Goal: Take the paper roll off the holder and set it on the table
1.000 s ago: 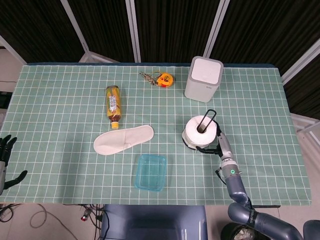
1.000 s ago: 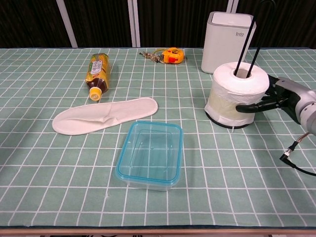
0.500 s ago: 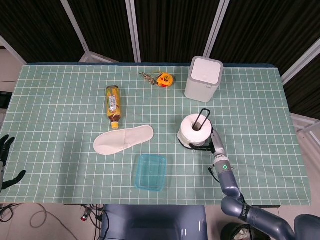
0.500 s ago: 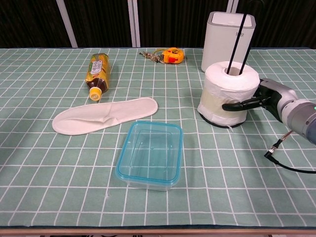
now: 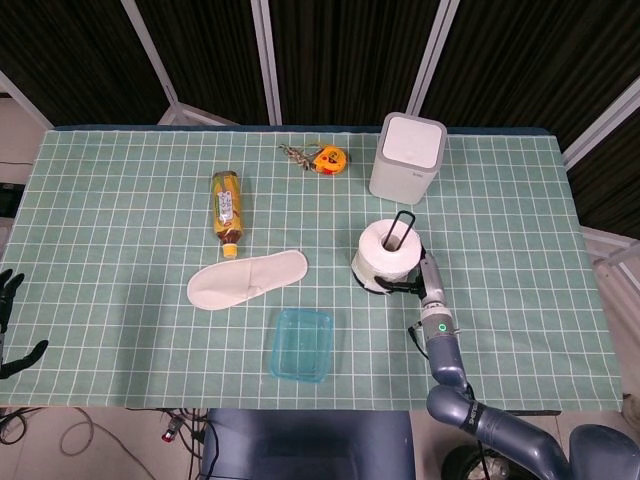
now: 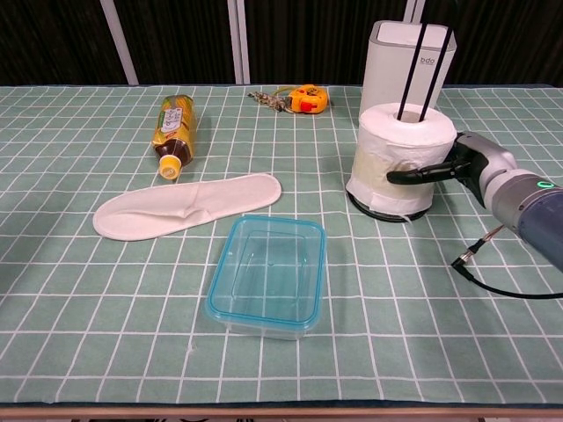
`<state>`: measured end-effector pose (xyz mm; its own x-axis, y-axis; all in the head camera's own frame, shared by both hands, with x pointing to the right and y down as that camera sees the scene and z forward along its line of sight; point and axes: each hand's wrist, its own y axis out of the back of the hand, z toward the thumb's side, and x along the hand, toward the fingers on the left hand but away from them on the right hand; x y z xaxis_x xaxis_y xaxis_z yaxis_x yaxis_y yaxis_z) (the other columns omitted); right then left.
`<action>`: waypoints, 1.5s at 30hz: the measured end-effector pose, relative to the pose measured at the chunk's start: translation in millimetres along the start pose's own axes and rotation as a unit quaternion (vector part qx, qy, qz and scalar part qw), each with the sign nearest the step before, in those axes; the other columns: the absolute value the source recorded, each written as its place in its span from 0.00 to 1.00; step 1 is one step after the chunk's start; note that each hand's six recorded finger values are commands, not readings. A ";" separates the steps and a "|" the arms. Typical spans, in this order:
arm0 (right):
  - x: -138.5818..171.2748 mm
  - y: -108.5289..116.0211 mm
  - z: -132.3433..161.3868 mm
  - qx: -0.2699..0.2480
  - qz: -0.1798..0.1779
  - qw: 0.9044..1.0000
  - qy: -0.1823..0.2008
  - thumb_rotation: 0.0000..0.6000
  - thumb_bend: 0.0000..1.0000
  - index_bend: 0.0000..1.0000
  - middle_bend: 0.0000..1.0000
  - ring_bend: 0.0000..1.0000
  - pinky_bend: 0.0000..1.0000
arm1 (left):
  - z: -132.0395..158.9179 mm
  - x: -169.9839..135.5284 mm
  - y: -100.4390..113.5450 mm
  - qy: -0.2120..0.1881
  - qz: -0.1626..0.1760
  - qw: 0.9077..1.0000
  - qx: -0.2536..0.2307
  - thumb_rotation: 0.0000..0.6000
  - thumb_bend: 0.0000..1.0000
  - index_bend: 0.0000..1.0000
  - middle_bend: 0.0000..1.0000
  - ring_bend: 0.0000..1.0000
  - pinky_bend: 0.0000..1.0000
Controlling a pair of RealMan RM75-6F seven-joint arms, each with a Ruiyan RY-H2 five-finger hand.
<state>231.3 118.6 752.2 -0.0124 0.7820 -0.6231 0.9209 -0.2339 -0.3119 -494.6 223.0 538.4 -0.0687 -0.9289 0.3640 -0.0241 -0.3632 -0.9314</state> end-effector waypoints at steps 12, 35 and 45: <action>5.3 3.5 17.4 -0.020 -0.008 0.999 0.033 1.00 0.07 0.41 0.34 0.30 0.09 | -0.5 -0.5 0.7 0.001 0.001 1.000 0.000 1.00 0.18 0.04 0.00 0.00 0.02; 39.7 115.4 177.8 0.019 -0.036 0.985 0.167 1.00 0.06 0.41 0.34 0.30 0.09 | 1.2 -2.3 1.8 -0.001 0.003 1.000 0.001 1.00 0.18 0.04 0.00 0.00 0.02; 64.5 197.0 255.3 0.050 -0.116 0.970 0.205 1.00 0.07 0.41 0.34 0.29 0.09 | 2.1 -2.6 1.7 -0.003 0.002 1.000 0.001 1.00 0.18 0.04 0.00 0.00 0.02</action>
<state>312.5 -24.5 467.5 -0.0406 0.9798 -0.1957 0.8689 -0.0621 -0.4911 -492.4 224.6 535.8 -0.0618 -0.9310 0.3598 -0.0214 -0.3592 -0.9330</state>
